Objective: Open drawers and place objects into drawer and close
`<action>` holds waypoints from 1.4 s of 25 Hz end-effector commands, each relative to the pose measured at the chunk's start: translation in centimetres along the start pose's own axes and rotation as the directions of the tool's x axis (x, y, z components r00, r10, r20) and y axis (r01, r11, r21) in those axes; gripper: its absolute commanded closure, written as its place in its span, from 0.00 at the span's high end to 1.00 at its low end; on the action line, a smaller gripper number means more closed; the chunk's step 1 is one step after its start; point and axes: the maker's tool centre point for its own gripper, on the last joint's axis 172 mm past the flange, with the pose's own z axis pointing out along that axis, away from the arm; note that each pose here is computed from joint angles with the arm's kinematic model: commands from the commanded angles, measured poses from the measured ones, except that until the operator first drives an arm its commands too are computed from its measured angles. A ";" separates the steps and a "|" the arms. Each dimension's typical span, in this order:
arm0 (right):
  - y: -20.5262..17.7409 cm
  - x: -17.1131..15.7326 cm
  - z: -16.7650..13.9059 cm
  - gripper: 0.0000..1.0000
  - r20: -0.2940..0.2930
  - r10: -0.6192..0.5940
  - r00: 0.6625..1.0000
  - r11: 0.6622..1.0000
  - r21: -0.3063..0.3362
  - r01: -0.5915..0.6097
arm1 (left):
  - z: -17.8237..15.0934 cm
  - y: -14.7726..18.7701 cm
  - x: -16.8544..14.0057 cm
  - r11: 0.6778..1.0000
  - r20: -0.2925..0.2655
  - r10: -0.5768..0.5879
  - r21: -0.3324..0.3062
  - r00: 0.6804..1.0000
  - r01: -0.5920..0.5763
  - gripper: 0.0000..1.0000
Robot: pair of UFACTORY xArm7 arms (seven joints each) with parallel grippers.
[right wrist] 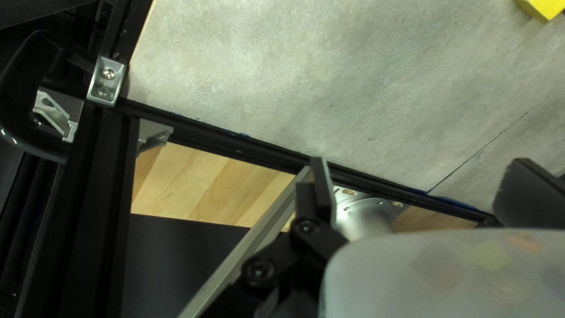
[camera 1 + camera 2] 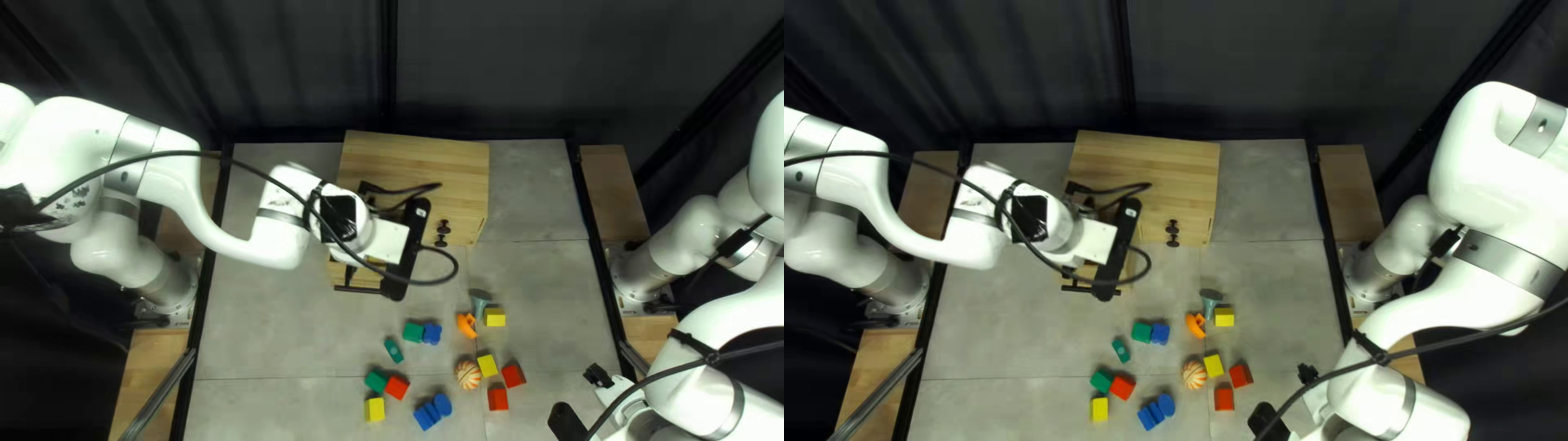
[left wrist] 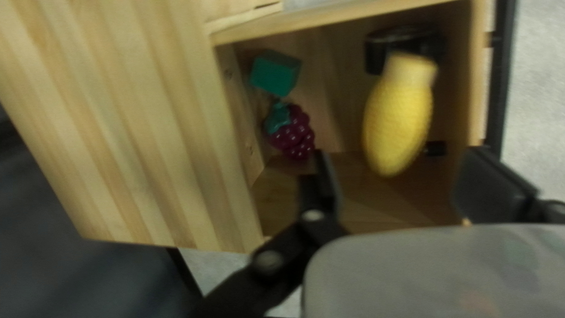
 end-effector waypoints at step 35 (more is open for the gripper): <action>0.0 0.0 0.0 1.00 0.000 0.000 1.000 1.000 0.000 0.000 | 3.2 33.7 8.0 0.700 -0.005 0.696 -0.220 0.718 -0.679 1.00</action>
